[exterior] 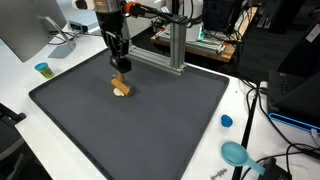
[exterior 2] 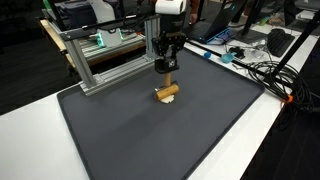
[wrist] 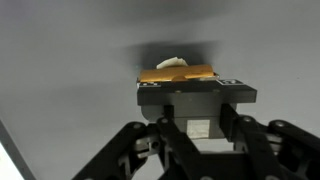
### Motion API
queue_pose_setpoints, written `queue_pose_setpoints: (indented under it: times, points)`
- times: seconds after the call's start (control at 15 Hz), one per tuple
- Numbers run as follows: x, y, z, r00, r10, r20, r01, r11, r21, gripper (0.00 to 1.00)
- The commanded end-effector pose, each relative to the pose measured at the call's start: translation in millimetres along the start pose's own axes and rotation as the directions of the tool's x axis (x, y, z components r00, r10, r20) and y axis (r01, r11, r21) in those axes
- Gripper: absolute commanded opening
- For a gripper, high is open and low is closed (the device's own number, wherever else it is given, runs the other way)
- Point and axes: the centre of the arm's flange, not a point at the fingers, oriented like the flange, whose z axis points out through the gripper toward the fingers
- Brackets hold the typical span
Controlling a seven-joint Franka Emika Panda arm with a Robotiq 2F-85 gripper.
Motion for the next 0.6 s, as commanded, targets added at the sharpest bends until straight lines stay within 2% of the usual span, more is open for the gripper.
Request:
queue_pose_setpoints:
  times: [0.0,0.53]
  points:
    - [-8.6,4.0,10.9,0.996,-0.016,0.09,0.019,0.999,-0.038,0.22]
    - [-11.1,4.5,15.7,0.99,-0.006,0.139,0.013,0.999,-0.05,0.22]
